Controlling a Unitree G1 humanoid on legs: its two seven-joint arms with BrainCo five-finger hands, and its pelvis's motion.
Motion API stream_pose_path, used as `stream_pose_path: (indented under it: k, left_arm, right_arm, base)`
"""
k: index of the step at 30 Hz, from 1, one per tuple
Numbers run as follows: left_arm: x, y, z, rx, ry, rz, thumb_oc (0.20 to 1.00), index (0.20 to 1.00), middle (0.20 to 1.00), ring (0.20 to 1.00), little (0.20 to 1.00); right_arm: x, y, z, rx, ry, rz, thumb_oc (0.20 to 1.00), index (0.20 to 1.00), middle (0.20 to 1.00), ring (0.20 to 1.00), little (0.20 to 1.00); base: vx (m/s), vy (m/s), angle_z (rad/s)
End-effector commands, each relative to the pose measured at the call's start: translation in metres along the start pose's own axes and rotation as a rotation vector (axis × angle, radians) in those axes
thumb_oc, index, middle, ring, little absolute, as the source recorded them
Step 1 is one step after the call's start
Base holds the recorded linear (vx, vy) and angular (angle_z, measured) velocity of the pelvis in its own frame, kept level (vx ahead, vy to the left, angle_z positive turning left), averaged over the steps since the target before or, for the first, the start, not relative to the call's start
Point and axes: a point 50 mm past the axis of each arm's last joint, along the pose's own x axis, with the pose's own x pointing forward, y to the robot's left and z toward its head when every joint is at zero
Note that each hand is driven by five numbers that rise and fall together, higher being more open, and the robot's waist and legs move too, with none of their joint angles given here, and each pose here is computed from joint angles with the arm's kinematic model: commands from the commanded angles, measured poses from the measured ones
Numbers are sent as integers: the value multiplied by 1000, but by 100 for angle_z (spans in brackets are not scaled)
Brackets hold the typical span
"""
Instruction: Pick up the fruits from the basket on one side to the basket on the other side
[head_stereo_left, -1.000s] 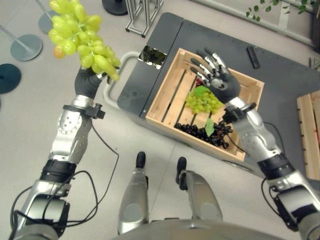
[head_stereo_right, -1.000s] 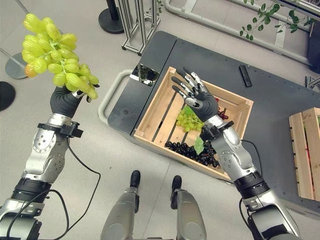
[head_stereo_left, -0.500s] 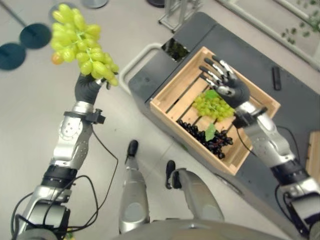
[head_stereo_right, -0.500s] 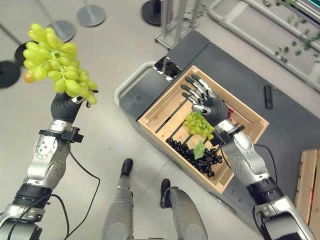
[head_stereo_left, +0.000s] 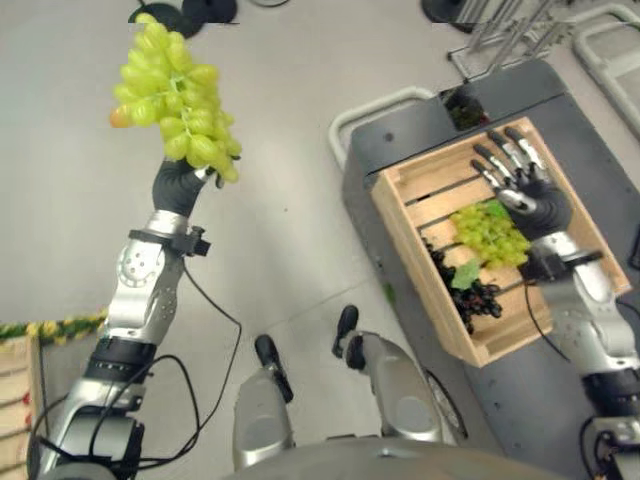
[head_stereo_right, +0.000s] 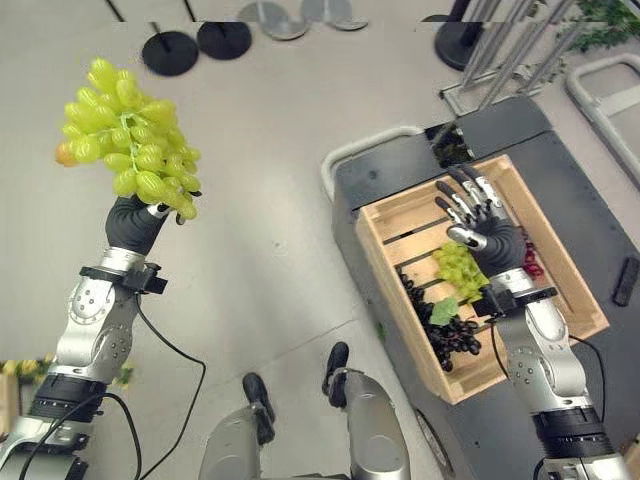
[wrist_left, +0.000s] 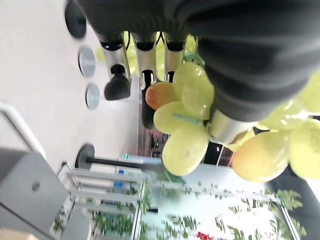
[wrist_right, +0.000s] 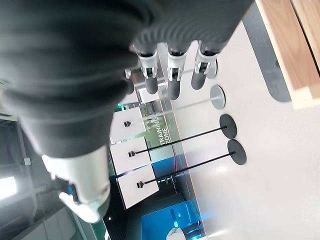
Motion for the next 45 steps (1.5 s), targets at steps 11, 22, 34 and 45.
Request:
stream_pose_path:
  k: [11,22,34,45]
  left_arm:
    - [-13,30,46,169,-189,106,200,200,200,200,200]
    - [4,13,39,142,-203,69,200,200,200,200,200]
    - [13,-5,30,94,-202,40,200,200,200,200,200]
    - [13,-10,26,70,-197,60,200,200,200,200,200]
  right_arm:
    - [14,18,11,-49,-95,63,1000,1000,1000,1000,1000]
    - [5,7,4,-117,-60,-4,1000,1000,1000,1000,1000]
    - [4,-2,11,-113,-110,-71,1000,1000,1000,1000,1000]
    - [8,-3,12,-95,-145,-101,1000,1000,1000,1000,1000]
  base:
    - [72,182,15]
    - [123,117,64]
    - [67,-248,91]
    - [-8,-201,59]
